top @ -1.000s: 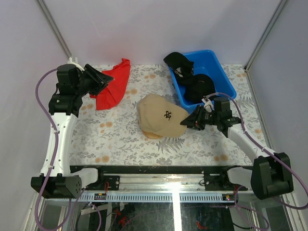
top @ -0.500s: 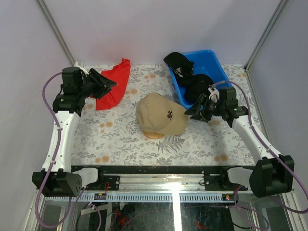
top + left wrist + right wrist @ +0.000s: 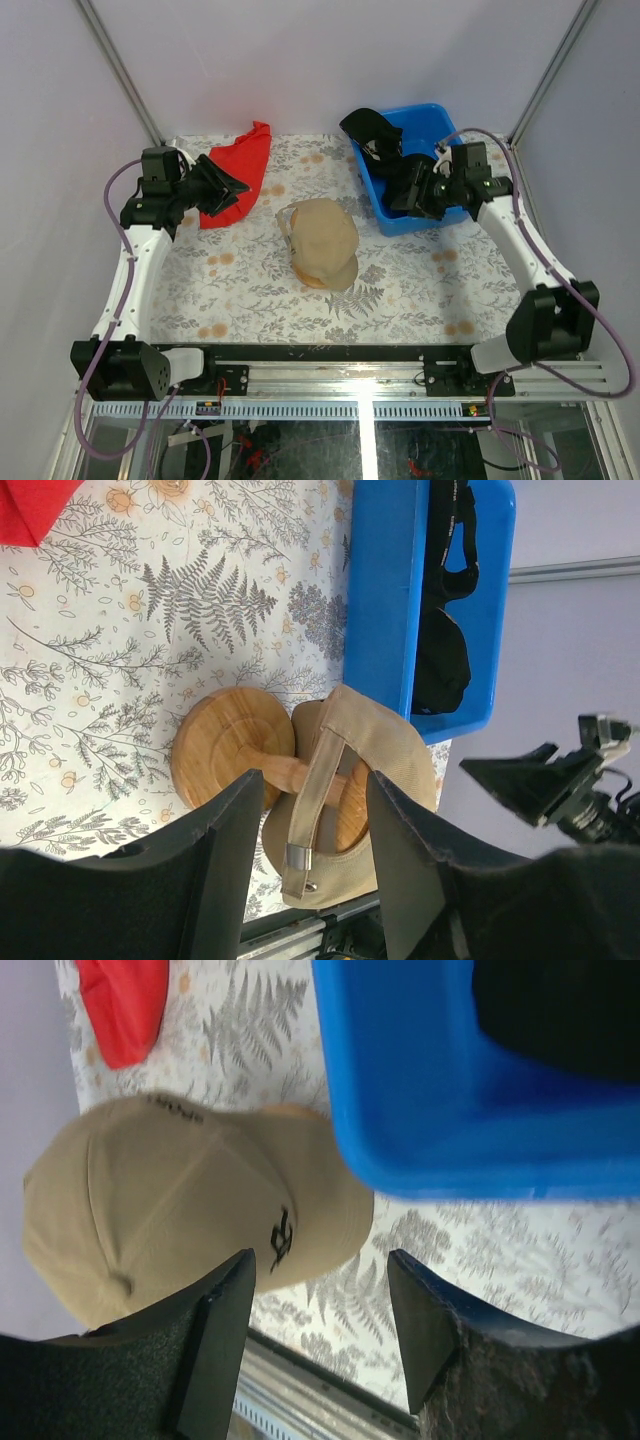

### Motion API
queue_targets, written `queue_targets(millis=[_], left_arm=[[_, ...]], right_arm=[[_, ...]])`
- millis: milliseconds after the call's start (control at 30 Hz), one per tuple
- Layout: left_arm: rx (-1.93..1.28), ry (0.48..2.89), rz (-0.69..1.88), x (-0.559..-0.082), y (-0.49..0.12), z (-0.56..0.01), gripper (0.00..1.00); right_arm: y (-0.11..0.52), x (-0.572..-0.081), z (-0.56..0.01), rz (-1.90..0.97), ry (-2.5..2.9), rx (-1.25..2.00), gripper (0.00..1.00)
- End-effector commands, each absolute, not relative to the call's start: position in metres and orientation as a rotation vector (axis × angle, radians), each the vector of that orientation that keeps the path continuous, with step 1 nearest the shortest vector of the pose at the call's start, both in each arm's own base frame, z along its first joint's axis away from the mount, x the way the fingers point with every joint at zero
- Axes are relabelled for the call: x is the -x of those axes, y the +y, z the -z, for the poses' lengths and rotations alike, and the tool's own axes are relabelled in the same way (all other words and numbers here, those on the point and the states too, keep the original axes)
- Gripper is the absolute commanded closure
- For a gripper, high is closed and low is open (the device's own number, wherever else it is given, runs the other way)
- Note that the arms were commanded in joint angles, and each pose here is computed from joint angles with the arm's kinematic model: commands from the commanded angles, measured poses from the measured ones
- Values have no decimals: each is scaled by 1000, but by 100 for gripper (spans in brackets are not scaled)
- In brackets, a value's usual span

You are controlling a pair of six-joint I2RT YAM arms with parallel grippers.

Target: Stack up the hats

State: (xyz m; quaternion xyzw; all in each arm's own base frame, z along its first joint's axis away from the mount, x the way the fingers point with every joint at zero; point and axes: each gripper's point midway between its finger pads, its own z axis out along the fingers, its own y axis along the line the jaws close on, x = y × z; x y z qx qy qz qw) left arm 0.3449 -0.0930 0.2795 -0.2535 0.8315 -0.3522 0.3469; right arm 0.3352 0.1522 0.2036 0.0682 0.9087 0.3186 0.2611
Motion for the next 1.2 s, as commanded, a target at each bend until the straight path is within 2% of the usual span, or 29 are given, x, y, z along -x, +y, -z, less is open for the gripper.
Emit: queue_targets(millis=[0, 200, 467, 800, 900, 1100, 1167], left_arm=[[593, 2124, 919, -344, -93, -287, 55], [577, 2110, 902, -343, -91, -295, 55], [566, 2112, 893, -342, -91, -299, 55], [572, 2103, 889, -342, -90, -306, 55], [575, 2101, 892, -342, -90, -307, 55], [580, 2096, 890, -339, -90, -310, 55], [580, 2093, 892, -339, -90, -311, 55]], right_arm=[[139, -387, -224, -703, 2387, -163, 37], [102, -441, -217, -374, 2407, -275, 31], [75, -463, -183, -137, 2485, -353, 19], [77, -471, -150, -122, 2539, -358, 15], [75, -476, -142, -95, 2547, -353, 16], [73, -479, -126, -77, 2574, -354, 30], [74, -479, -123, -75, 2579, -355, 38]])
